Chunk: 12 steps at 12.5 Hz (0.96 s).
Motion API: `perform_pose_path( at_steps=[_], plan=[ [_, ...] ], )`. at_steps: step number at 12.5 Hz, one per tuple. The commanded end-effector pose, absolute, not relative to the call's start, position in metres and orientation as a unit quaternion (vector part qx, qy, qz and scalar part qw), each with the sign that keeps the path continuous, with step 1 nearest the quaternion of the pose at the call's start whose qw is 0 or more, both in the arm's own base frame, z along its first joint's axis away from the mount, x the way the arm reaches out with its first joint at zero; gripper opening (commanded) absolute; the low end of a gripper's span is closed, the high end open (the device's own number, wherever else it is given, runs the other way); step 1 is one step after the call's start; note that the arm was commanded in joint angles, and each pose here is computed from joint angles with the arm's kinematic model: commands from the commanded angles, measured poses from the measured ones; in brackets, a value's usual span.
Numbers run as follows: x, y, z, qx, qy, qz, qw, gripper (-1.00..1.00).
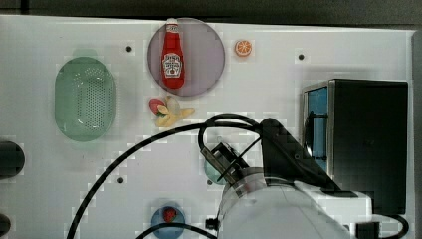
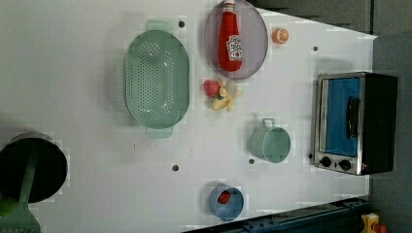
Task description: Flap open oven.
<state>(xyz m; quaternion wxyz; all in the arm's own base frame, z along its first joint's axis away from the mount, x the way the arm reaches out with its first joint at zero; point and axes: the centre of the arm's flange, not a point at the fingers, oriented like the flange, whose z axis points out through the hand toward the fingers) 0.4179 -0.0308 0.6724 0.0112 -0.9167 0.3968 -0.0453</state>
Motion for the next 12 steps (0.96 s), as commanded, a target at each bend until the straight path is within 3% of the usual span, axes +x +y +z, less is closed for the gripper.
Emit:
perform_pose_path(
  at_steps=[1,3,4,9,12],
  plan=[
    [0.435,-0.036,0.626,-0.902,0.431,0.004,-0.008,-0.09],
    [0.435,-0.038,0.621,-0.901,0.433,0.010,-0.010,-0.57],
    [0.435,-0.041,0.615,-0.902,0.432,0.014,-0.013,-0.65],
    [0.443,-0.064,0.584,-0.941,0.338,0.029,-0.015,-0.65],
    [0.452,-0.093,0.558,-0.966,0.256,0.007,-0.020,-0.65]
  ],
)
